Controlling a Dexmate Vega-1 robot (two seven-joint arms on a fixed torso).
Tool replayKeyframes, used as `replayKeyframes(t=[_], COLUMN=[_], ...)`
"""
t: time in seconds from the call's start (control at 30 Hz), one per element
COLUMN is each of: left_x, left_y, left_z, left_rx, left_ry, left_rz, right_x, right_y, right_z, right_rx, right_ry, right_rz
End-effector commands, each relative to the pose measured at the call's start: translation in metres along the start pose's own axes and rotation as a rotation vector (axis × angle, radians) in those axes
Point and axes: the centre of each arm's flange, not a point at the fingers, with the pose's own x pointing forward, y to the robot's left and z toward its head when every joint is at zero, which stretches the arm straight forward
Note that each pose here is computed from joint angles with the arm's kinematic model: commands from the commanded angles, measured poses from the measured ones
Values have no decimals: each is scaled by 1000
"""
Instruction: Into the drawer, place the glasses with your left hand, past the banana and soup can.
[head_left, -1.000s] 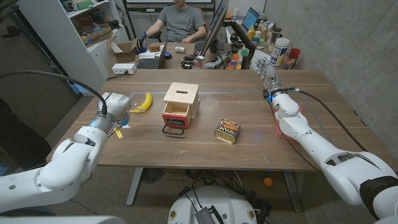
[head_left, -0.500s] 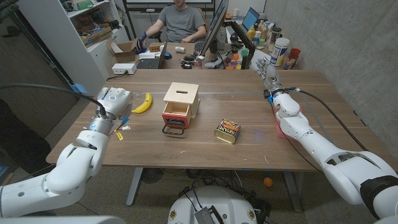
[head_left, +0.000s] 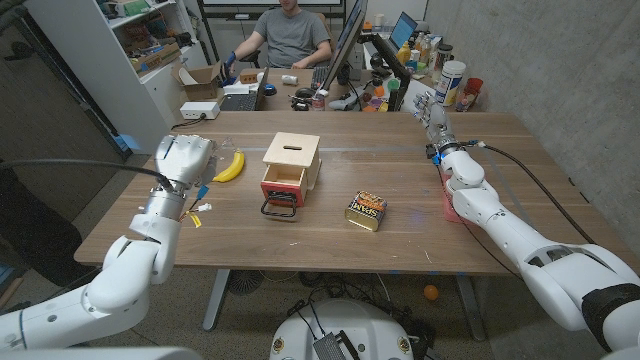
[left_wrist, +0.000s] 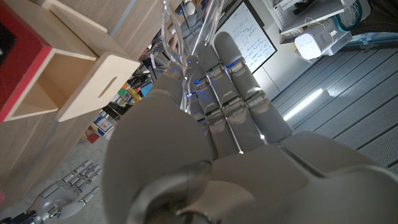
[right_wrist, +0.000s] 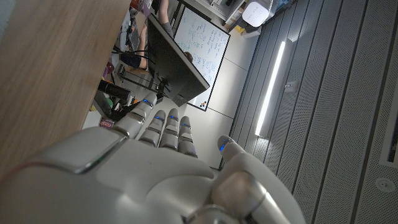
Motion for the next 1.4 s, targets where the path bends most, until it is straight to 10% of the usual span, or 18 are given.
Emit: replayKeyframes(t=[0.03, 0.73, 1.4], left_x=[6, 16, 50], left_y=[5, -16, -44], left_z=[2, -6, -8], left_rx=[-68, -326, -711], left_ry=[43, 151, 200], left_rz=[105, 233, 159], right_x=[-1, -3, -3], right_y=[0, 2, 11], right_z=[4, 11, 24], right_rx=[-11, -14, -29], right_ry=[-7, -31, -76], right_rz=[10, 33, 87])
